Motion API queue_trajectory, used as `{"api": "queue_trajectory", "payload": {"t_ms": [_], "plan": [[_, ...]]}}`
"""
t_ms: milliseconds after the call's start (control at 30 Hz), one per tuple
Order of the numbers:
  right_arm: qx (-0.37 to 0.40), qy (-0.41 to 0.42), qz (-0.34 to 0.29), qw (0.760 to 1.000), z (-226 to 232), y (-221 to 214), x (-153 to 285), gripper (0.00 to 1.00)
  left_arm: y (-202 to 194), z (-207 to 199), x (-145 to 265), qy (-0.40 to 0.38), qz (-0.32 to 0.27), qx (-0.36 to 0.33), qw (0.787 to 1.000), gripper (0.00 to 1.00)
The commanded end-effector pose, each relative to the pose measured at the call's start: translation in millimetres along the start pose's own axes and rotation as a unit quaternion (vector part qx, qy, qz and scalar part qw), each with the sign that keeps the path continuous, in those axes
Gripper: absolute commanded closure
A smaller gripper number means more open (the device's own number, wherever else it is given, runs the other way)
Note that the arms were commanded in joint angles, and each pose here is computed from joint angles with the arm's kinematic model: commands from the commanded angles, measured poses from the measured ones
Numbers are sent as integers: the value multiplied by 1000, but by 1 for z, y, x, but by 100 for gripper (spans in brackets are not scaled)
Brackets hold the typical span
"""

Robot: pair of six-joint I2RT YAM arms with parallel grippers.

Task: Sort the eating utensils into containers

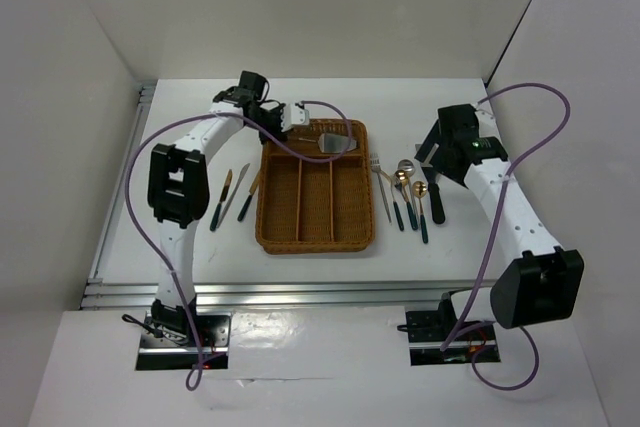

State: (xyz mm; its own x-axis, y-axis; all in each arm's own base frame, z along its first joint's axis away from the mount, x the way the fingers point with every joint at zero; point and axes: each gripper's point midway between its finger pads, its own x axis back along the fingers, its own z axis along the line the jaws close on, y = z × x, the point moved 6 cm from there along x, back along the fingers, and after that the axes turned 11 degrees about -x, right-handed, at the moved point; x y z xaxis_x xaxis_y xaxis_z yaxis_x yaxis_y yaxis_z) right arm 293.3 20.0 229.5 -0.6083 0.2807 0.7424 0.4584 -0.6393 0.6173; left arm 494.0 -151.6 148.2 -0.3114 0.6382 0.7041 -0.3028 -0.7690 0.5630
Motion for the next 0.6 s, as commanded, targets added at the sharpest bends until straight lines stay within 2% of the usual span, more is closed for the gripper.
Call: {"api": "queue_trajectory", "payload": {"t_ms": [0,33,133,200,267,333,367,400,567], "plan": [[-6,12,-15,1000,13,8,-3,0,14,21,-1,35,-36,5,999,90],[-5,9,-12,1000,11,6,-5,0,12,22,-5,33,-36,10,999,80],[12,7,4,1000,13,-1,-16,0,13,22,-10,34,-35,16,999,73],[27,8,9,1000,15,-1,-19,0,17,19,-17,33,-25,22,999,60],[34,6,11,999,16,-2,-23,0,10,19,-16,42,3,29,999,59],[40,-11,15,999,11,-5,-26,0,12,16,-18,43,11,48,998,52],[40,-14,11,999,10,-4,-26,0,13,19,-16,49,15,56,997,31],[36,-19,7,999,10,-3,-27,0,14,20,-17,54,12,66,996,0],[59,-35,1,998,-10,-14,-35,0,40,39,17,109,2,119,987,0]]}}
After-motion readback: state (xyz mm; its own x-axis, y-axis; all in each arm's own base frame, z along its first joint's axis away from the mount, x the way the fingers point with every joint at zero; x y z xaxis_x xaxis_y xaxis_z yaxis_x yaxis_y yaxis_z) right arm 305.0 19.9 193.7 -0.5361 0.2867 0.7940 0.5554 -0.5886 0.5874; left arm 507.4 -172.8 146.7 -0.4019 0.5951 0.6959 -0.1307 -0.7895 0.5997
